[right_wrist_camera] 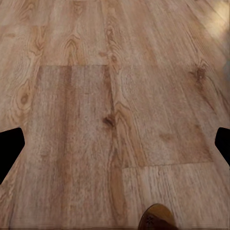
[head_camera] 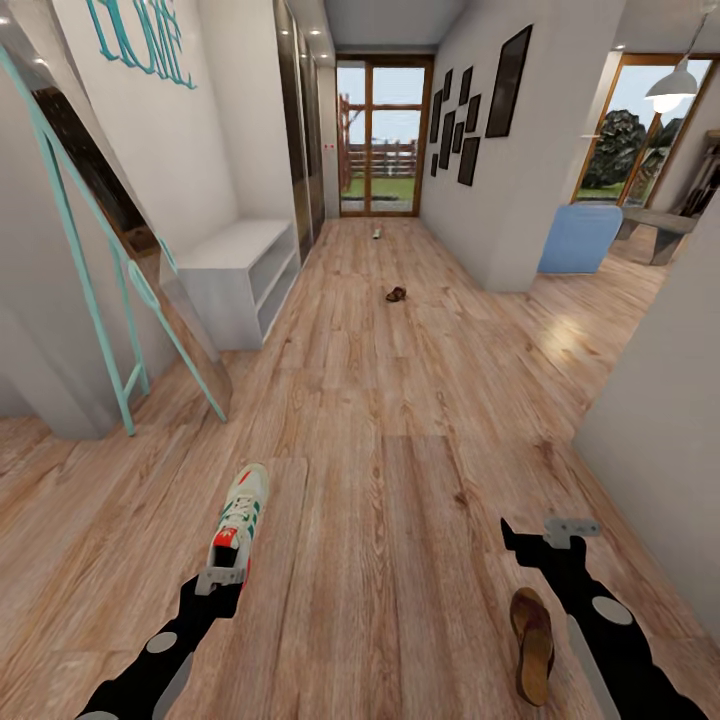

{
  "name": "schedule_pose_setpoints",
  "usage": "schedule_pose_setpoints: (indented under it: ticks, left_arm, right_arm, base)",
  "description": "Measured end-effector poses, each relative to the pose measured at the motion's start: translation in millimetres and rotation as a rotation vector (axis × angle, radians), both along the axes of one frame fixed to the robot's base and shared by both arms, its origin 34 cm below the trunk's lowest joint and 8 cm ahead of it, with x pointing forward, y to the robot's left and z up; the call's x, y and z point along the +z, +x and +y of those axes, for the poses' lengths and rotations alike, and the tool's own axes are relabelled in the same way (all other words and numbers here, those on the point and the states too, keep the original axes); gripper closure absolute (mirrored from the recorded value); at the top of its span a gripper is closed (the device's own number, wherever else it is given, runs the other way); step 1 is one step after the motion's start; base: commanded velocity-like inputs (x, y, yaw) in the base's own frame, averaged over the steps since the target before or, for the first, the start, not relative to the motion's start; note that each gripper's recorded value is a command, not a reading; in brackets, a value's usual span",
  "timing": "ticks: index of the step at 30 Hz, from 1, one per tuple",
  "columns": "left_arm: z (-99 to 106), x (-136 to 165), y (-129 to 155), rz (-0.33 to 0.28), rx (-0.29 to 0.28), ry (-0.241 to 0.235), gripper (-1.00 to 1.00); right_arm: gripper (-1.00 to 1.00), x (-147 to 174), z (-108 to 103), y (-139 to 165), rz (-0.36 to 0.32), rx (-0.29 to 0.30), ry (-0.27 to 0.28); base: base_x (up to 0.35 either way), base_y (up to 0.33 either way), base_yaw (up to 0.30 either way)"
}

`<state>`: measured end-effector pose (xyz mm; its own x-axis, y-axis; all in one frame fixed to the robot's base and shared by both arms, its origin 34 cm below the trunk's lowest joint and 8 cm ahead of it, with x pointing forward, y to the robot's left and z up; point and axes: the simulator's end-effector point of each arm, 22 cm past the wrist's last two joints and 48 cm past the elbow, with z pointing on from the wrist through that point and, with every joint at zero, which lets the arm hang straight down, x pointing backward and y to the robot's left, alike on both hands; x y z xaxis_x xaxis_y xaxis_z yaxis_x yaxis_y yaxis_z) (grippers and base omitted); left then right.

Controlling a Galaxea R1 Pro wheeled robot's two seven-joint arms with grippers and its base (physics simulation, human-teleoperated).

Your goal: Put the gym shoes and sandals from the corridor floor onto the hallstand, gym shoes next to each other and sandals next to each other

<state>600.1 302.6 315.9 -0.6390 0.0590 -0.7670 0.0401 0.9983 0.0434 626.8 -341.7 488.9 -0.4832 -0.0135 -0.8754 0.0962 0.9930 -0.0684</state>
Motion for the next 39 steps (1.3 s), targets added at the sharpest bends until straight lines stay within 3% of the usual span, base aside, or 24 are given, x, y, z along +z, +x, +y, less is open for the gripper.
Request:
schedule_pose_setpoints:
  ticks: [12,21,23,26,27,29,30,35,39]
  left_arm:
    - [-0.5,8.3,8.5,-0.023,-0.005,-0.005,1.0]
    - [-9.8,47.3,46.6,-0.122,-0.022,-0.009,1.0]
    - [-19.0,63.0,60.1,-0.159,-0.03,-0.017,1.0]
    - [-48.7,96.7,85.5,-0.206,-0.041,-0.055,1.0]
    - [-67.2,120.6,99.1,-0.223,-0.044,-0.084,1.0]
    - [-77.5,139.9,106.6,-0.26,-0.045,-0.1,1.0]
    - [-103.1,152.2,109.5,-0.283,-0.067,-0.131,1.0]
    - [-118.6,156.0,109.3,-0.285,-0.089,-0.141,1.0]
    - [-125.3,157.2,109.0,-0.288,-0.103,-0.14,1.0]
  right_arm:
    - [-1.0,-74.1,-8.5,-34.8,0.151,-0.027,0.011]
    - [-1.0,-91.5,-11.4,-43.8,0.157,-0.029,0.005]
    - [-1.0,-92.2,-12.3,-44.4,0.158,-0.023,-0.009]
    - [-1.0,-98.7,-11.5,-48.4,0.174,-0.011,-0.035]
    - [-1.0,-119.9,-9.1,-63.0,0.226,-0.011,-0.029]
    - [-1.0,-133.7,-8.5,-73.7,0.262,-0.013,-0.024]
    - [-1.0,-150.2,-9.3,-87.8,0.305,-0.017,-0.02]
    - [-1.0,-179.1,-11.6,-116.0,0.388,-0.027,-0.014]
    - [-1.0,-186.1,-11.9,-123.6,0.41,-0.029,-0.013]
  base:
    - [-0.001,-0.001,0.0]
    - [0.0,0.0,0.0]
    - [0.0,0.0,0.0]
    - [0.0,0.0,0.0]
    - [0.0,0.0,0.0]
    - [0.0,0.0,0.0]
    - [0.0,0.0,0.0]
    - [0.154,0.0,0.0]
    - [0.296,0.0,0.0]
